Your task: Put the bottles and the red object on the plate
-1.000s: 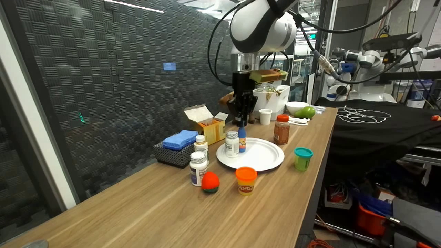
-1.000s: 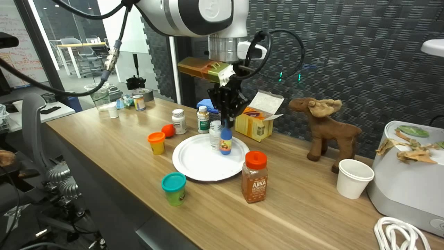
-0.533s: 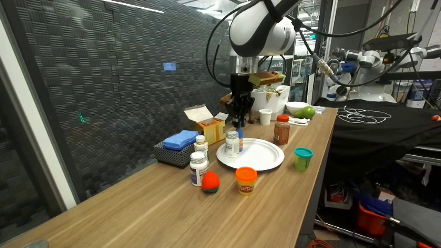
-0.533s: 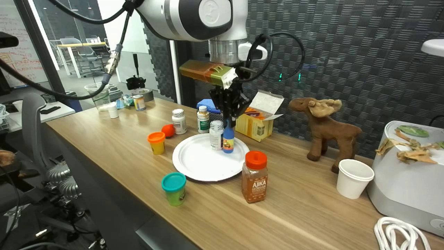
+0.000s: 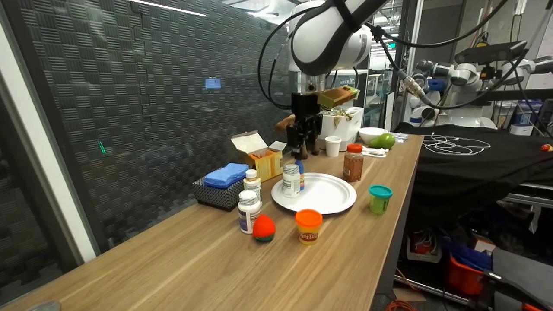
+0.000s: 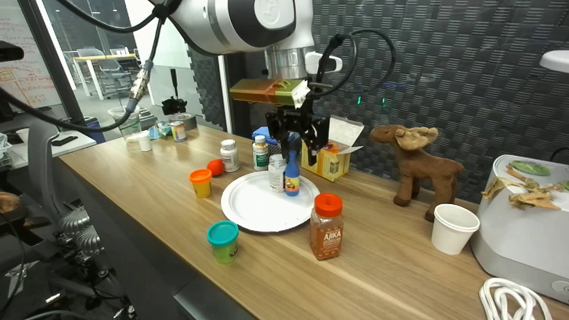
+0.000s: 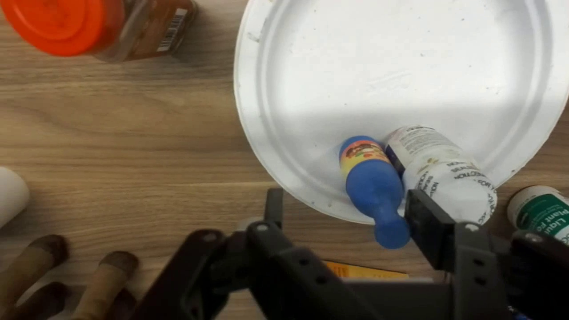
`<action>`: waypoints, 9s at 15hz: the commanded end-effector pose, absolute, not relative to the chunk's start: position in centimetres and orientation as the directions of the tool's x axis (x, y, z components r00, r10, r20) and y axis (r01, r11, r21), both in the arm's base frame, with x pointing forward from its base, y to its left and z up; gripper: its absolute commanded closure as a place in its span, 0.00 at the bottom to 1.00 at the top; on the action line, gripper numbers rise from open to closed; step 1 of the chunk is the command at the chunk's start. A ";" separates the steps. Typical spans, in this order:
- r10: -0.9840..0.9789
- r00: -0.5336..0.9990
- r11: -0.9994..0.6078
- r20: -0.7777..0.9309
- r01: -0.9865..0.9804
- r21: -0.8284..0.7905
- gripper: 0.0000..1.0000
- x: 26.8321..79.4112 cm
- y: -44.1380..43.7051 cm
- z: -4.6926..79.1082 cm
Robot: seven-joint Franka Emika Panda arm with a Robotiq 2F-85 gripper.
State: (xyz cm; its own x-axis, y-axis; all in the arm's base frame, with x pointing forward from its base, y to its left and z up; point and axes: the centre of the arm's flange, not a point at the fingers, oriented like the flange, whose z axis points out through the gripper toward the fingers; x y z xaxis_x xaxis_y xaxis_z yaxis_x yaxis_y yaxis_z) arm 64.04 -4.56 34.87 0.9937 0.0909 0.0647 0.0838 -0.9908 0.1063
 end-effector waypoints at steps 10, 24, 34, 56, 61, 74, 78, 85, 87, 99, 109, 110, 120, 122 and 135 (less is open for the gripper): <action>-0.251 0.953 -0.943 0.170 -0.280 0.178 0.00 57.4 -9.4 42.5; -0.455 0.888 -0.869 0.063 -0.458 0.186 0.00 55.6 -16.4 37.3; -0.568 0.823 -0.823 0.026 -0.568 0.023 0.01 56.5 -18.8 35.0; -0.403 0.895 -0.909 0.192 -0.416 0.032 0.76 58.3 -15.4 43.6; -0.262 0.947 -0.963 0.185 -0.269 0.017 0.76 59.4 -11.2 43.5; -0.167 0.983 -0.983 0.074 -0.161 -0.090 0.76 60.5 -10.1 37.7; -0.156 0.985 -0.985 0.070 -0.150 -0.085 0.76 60.9 -10.4 37.4; -0.153 0.986 -0.985 0.064 -0.147 -0.089 0.76 61.6 -10.5 36.9; -0.150 0.987 -0.985 0.057 -0.144 -0.089 0.76 61.9 -10.4 36.6; -0.134 0.987 -0.989 0.088 -0.128 -0.078 0.00 60.9 -10.2 40.5; 0.011 0.990 -0.999 0.142 0.017 -0.043 0.00 63.7 1.4 49.4; 0.037 0.988 -0.999 0.151 0.042 -0.030 0.00 64.2 3.0 49.7; 0.185 0.982 -0.982 0.037 0.186 -0.016 0.00 66.2 8.5 41.0; 0.190 0.982 -0.981 0.025 0.190 -0.029 0.00 66.8 8.8 39.6; 0.177 0.984 -0.981 0.014 0.178 -0.080 0.26 70.1 8.8 34.4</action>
State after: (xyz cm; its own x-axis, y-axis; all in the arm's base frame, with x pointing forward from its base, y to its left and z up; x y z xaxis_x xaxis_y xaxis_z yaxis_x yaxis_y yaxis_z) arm 68.26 9.05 34.17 0.9837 0.1791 -0.0181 0.1777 -0.9822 -0.0609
